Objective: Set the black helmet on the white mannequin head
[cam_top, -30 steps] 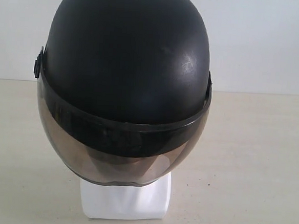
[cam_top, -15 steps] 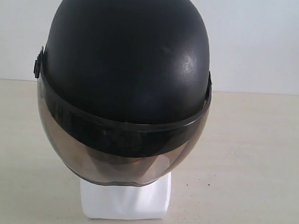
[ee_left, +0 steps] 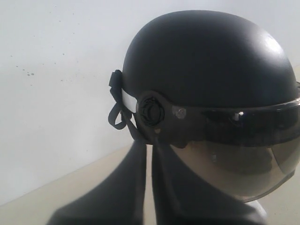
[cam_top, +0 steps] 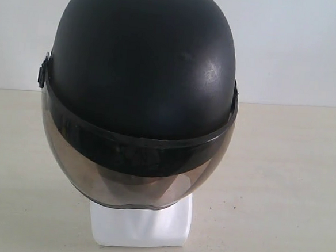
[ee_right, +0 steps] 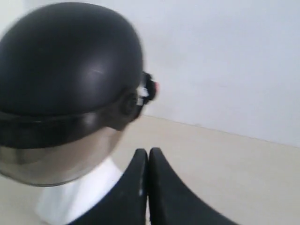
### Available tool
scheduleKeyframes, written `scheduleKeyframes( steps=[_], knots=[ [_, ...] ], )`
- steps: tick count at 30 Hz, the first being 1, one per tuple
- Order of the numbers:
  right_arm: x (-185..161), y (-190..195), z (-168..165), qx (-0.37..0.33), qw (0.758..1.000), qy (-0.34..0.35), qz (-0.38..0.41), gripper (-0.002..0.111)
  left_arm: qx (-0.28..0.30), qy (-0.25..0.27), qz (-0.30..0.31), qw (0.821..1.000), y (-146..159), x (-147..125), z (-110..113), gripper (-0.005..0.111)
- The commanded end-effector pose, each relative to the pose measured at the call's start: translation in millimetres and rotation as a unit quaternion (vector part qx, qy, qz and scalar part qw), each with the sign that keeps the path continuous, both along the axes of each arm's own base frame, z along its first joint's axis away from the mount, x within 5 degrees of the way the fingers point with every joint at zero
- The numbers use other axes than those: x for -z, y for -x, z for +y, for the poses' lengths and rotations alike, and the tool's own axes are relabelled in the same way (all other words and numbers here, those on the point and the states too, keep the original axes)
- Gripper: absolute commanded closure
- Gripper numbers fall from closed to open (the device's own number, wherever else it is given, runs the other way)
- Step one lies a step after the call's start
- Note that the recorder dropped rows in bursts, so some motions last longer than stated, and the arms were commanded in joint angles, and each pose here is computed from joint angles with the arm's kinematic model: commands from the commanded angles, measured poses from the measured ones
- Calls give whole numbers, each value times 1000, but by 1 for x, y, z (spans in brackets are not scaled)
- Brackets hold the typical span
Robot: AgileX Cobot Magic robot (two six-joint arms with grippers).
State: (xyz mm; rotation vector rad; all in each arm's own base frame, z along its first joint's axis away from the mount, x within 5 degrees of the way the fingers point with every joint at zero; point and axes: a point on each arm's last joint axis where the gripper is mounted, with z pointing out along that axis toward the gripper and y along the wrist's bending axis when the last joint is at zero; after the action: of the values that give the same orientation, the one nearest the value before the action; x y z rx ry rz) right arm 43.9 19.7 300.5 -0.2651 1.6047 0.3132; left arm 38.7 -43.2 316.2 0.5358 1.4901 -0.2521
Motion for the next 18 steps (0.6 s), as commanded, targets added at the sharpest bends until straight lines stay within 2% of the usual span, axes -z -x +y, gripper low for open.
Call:
scheduleKeyframes(
  steps=[1, 5, 10, 14, 18],
  knots=[
    [22, -10, -10, 111, 994, 1, 21, 108, -5, 12, -1, 1000, 0, 0, 1, 102],
    [47, -11, -16, 165, 986, -9, 17, 108, -5, 12, -1, 1000, 0, 0, 1, 102],
    [77, -8, -17, 170, 985, -13, 0, 108, -5, 12, -1, 1000, 0, 0, 1, 102],
    [100, -12, -17, 173, 985, -10, 23, 108, -5, 12, -2, 1000, 0, 0, 1, 102],
    [106, -12, -17, 171, 984, -21, 41, 108, -5, 12, -2, 1000, 0, 0, 1, 102]
  ],
)
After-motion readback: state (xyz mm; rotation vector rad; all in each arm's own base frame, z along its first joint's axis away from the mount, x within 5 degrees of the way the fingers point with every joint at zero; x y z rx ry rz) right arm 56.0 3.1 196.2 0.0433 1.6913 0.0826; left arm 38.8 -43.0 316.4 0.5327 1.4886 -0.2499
